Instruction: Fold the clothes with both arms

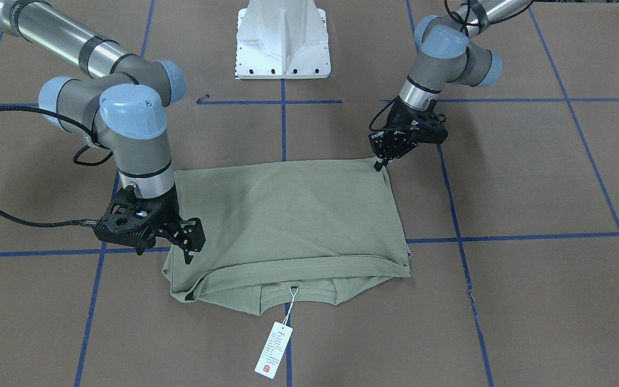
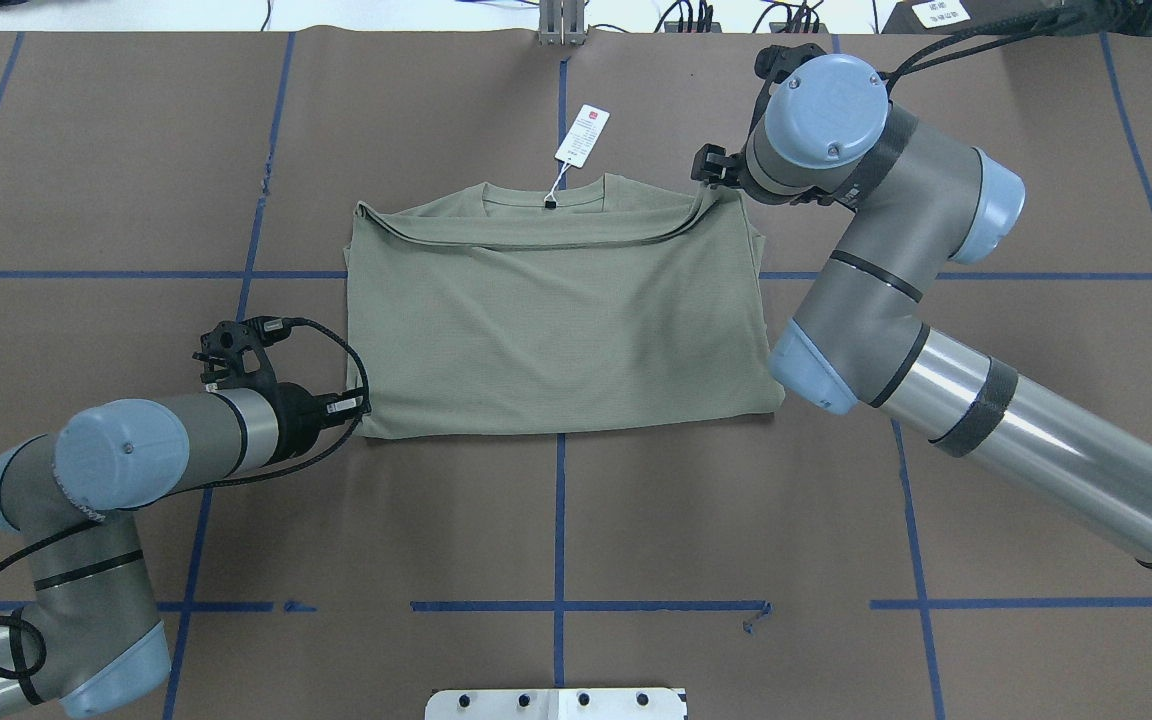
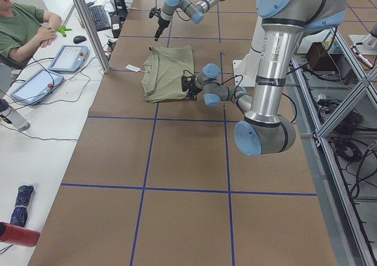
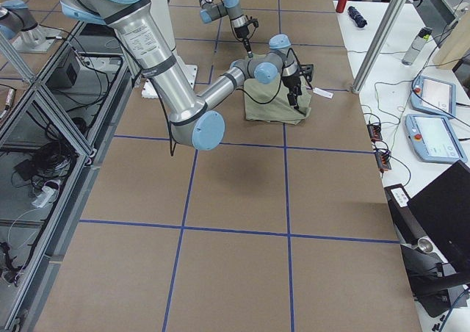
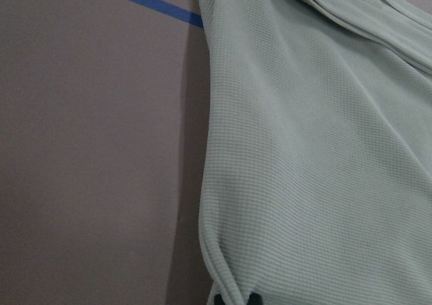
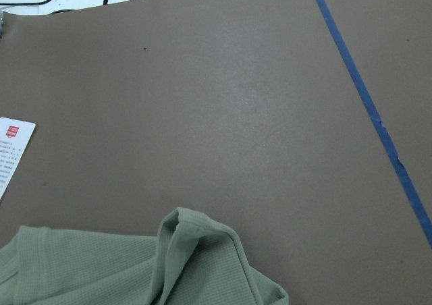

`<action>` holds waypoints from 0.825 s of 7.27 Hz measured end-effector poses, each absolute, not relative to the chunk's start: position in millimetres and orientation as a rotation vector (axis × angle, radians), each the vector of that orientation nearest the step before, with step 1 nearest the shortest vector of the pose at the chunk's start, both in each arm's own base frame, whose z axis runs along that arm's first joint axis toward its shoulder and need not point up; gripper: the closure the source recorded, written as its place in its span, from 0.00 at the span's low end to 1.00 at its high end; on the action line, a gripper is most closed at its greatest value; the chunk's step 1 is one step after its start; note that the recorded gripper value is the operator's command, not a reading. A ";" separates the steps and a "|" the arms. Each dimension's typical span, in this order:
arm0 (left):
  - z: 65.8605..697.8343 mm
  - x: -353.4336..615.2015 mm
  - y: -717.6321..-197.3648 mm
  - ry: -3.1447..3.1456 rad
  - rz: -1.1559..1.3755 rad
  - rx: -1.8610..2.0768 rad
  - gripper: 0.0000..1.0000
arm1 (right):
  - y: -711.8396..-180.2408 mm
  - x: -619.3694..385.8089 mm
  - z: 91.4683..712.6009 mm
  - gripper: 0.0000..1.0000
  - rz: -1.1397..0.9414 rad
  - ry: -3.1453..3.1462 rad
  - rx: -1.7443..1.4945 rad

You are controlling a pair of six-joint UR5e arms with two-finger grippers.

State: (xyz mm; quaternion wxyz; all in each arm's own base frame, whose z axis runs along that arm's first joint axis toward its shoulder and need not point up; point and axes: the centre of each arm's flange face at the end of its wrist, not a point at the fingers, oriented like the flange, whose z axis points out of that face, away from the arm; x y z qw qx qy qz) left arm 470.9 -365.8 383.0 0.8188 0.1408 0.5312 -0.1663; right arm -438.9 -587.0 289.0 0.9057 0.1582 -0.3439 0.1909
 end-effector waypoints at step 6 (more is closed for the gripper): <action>448.5 353.5 -525.3 0.804 -0.197 0.641 1.00 | -583.1 -446.5 283.3 0.00 0.397 -0.721 0.323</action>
